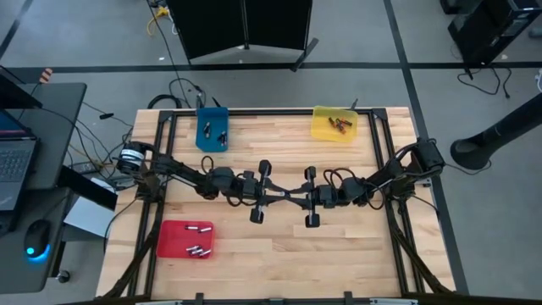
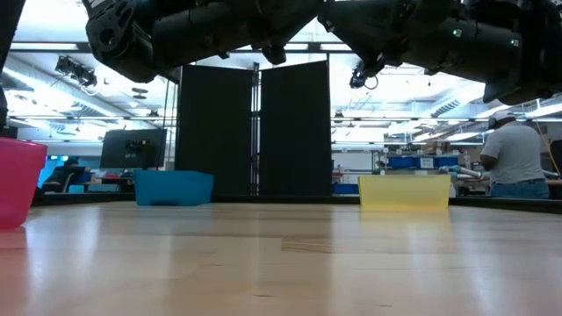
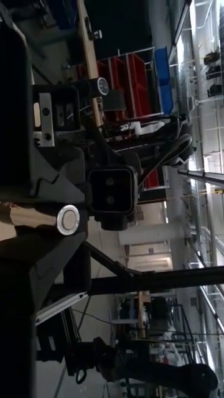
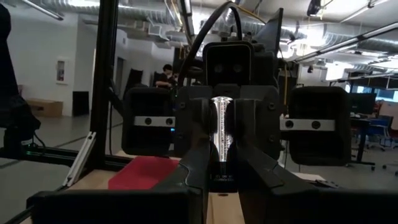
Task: Sort batteries
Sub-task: Put the silver battery into the red bin
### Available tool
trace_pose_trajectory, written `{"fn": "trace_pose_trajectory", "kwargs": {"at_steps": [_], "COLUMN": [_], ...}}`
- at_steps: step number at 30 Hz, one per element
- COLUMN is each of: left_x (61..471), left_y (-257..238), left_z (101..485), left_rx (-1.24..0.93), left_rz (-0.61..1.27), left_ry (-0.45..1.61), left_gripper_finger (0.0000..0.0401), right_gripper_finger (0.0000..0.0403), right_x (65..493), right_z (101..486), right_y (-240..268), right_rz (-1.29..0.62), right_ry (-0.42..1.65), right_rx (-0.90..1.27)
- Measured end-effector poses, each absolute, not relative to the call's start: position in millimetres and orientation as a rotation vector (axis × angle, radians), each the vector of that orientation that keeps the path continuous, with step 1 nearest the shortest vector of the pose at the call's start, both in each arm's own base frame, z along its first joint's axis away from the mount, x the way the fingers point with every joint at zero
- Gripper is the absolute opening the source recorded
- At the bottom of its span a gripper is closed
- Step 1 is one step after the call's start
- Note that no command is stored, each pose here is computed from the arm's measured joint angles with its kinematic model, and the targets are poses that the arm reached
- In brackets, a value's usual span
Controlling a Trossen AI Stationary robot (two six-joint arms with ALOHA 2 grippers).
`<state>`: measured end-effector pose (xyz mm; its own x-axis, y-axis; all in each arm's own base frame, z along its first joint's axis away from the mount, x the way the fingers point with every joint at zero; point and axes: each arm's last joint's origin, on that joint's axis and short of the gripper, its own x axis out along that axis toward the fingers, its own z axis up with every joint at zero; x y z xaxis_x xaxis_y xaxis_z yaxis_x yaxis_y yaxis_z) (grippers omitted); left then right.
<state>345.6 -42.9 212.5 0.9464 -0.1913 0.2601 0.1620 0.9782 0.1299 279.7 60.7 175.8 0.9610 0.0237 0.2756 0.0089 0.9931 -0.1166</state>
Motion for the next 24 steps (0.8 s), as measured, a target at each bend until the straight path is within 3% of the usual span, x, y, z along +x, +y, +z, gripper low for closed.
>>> {"fn": "trace_pose_trajectory", "kwargs": {"at_steps": [3, 15, 24], "left_x": [346, 331, 296], "left_y": [-43, -41, -44], "left_z": [212, 239, 274], "left_rx": [0.107, 0.195, 0.237], "left_rz": [-0.178, -0.125, -0.164], "left_ry": [-0.269, -0.168, 0.021], "left_gripper_finger": [0.0057, 0.0057, 0.0057], "right_gripper_finger": [0.0072, 0.0183, 0.0202], "right_x": [280, 282, 283], "right_z": [175, 167, 160], "right_y": [61, 55, 53], "right_rz": [0.008, -0.172, -0.211], "right_ry": [-0.276, -0.169, -0.097], "right_rx": [-0.112, -0.094, -0.119]}}
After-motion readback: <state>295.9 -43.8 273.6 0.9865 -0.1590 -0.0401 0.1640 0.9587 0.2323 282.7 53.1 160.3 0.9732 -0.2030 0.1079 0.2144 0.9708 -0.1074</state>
